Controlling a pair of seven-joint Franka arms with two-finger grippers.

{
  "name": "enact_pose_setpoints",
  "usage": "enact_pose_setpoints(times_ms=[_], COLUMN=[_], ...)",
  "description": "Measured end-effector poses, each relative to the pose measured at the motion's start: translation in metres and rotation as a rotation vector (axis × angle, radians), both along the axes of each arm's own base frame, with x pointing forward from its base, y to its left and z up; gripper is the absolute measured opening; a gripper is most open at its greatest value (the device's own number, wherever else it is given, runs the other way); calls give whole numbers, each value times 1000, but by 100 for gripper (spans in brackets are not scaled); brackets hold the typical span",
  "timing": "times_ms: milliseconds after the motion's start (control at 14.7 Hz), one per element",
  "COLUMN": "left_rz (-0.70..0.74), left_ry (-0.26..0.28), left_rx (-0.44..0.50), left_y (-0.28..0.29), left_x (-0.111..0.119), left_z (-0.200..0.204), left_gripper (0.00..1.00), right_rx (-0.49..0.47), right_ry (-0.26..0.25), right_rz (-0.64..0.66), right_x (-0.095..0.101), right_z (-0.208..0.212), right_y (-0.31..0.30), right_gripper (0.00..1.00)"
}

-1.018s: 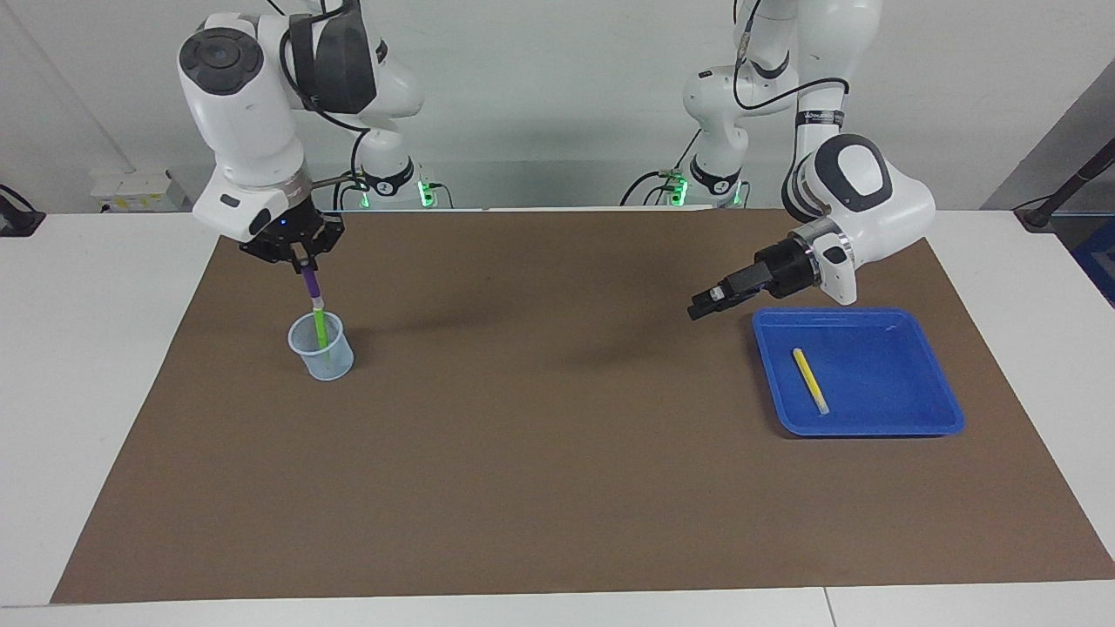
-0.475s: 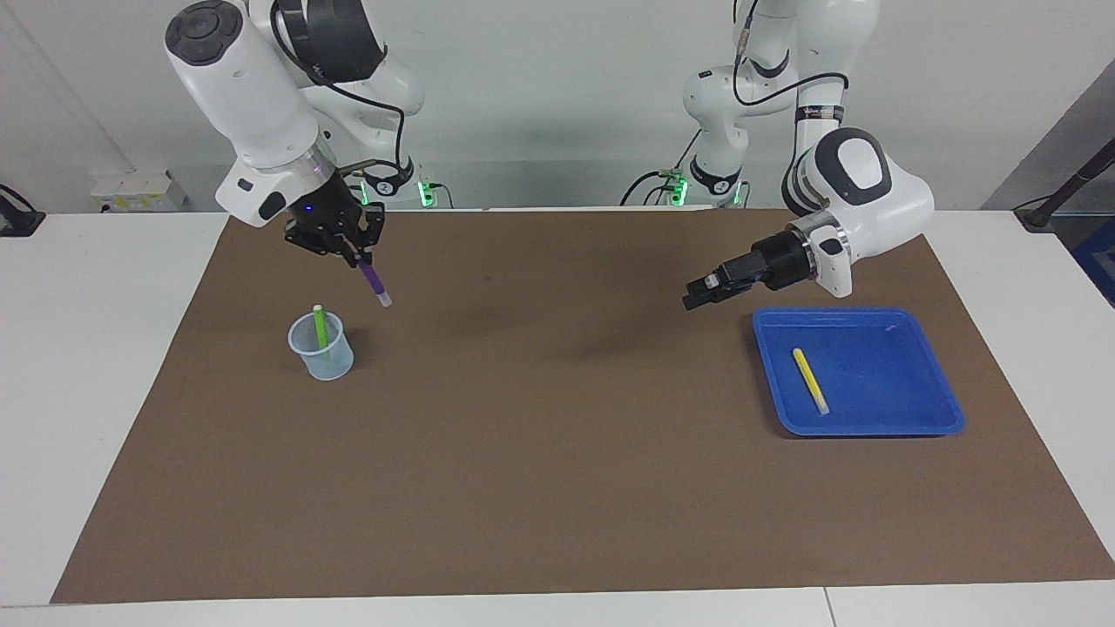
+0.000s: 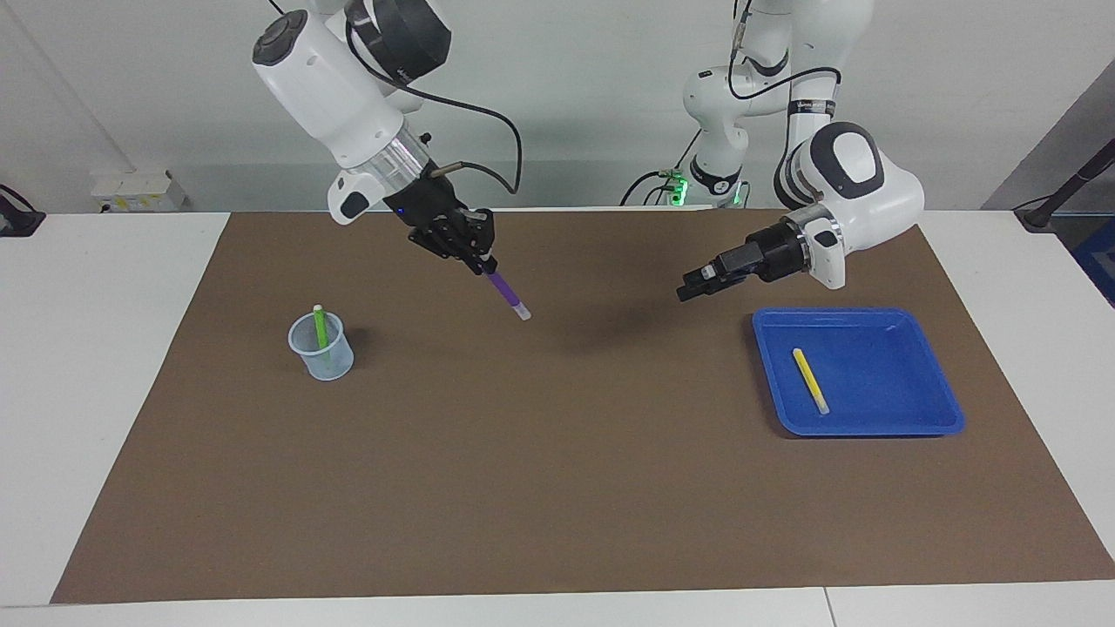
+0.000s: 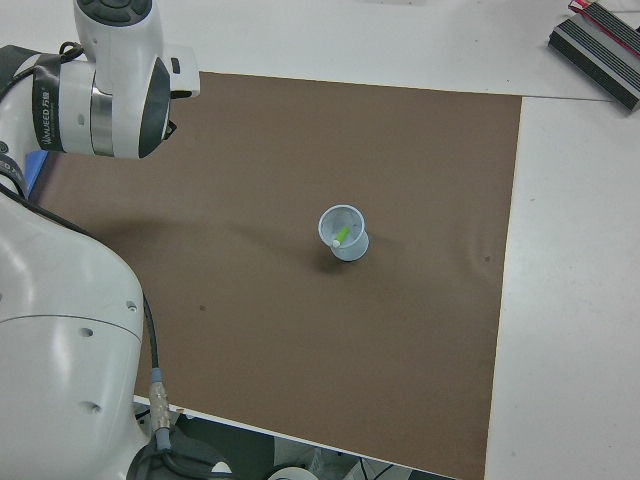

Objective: Right arm passes pens to left for tray arrangement
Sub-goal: 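Lift the purple pen with the right gripper toward the left gripper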

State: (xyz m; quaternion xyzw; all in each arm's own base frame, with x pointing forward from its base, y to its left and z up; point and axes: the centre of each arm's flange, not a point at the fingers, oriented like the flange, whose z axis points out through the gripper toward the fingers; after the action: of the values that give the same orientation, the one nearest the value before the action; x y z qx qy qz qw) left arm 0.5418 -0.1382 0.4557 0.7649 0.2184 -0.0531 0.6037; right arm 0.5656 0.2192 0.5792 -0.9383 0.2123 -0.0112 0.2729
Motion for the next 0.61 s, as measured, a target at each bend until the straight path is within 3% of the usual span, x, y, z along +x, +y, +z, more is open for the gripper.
enact_pose_setpoints(times_ms=[407,611], left_rz=[-25,4], left_ry=[17,29], left_rx=[-22,-31], left_y=[-26,-60], left_x=[-17,-33], left_z=[-3,-8], left_gripper=[100,100], right_rx=[235,301], right_ry=[-12,-7], right_rz=[-340,-432], right_x=[-11,-19], right_z=[0,-11], right_y=[72,107], right_gripper=[19,19])
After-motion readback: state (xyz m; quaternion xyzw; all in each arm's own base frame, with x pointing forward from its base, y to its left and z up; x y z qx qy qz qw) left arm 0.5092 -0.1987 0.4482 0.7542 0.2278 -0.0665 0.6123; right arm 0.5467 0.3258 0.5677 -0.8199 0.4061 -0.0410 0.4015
